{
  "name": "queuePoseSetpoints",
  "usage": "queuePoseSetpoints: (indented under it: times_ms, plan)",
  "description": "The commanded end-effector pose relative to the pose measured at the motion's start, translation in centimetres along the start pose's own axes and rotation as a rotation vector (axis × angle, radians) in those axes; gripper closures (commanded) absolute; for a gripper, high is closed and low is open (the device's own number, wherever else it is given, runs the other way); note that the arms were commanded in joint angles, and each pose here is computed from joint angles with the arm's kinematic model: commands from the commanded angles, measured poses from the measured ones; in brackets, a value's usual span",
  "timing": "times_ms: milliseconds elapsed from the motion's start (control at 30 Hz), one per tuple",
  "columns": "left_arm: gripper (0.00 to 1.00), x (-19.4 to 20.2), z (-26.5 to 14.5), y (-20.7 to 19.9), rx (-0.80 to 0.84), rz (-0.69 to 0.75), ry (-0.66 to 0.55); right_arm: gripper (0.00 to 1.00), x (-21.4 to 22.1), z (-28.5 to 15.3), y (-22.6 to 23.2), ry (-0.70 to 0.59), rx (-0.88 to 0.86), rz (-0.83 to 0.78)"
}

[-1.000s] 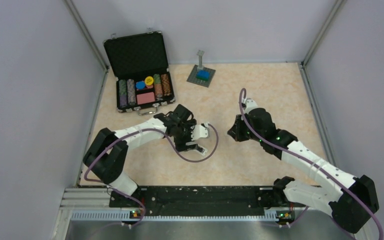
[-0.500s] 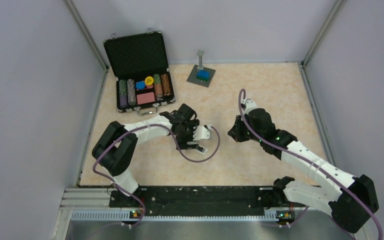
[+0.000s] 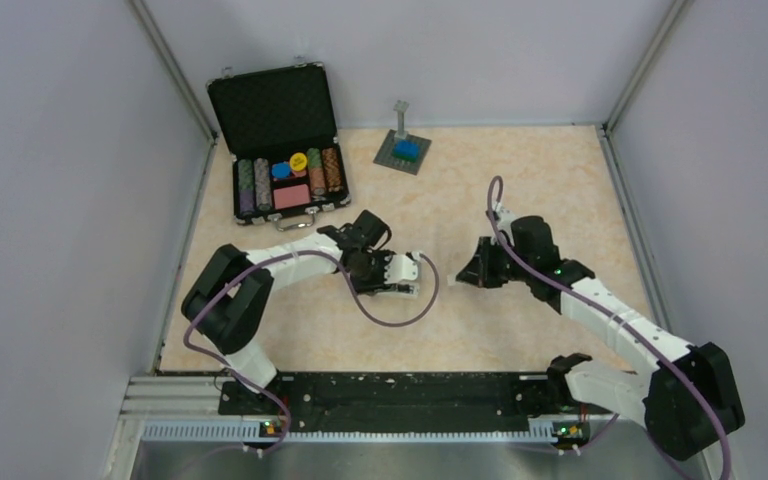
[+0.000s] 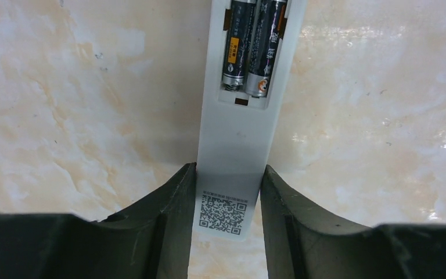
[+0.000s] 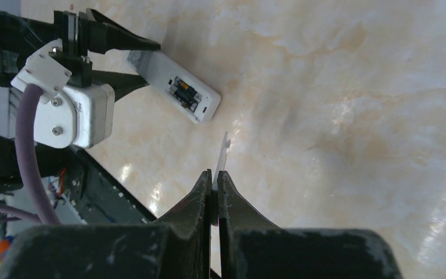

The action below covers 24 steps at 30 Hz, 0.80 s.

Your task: Load the batteries into the remote control

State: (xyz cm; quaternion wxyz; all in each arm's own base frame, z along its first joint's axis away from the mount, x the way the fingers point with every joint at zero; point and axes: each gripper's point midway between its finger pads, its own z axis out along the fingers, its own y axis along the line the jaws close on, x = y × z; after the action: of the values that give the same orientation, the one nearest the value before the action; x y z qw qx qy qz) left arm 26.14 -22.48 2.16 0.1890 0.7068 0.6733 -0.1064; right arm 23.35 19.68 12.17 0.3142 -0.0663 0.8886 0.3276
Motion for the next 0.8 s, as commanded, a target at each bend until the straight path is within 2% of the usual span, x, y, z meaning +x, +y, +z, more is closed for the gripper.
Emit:
queuePoseSetpoints:
  times_ms: [0,133,467,600,767]
  plan:
    - [0.83,-0.6,-0.8,-1.7,0.004,-0.046,-0.052,0.98,0.7,0.2,3.4,0.066,-0.237,0.023]
    - [1.0,-1.2,-1.6,-1.3,-0.067,-0.058,-0.078,0.98,0.8,0.3,4.9,0.111,-0.323,0.044]
    - [1.0,-4.9,-3.7,-1.8,-0.163,-0.076,-0.216,0.99,0.9,0.4,7.0,0.193,-0.437,0.173]
    - [1.0,-6.1,-4.9,-1.8,-0.195,-0.098,-0.27,0.99,-0.9,-0.4,8.5,0.133,-0.493,0.154]
    - [1.0,-7.5,-6.7,-1.6,-0.222,-0.087,-0.332,0.99,-1.7,-1.0,9.4,0.135,-0.515,0.176]
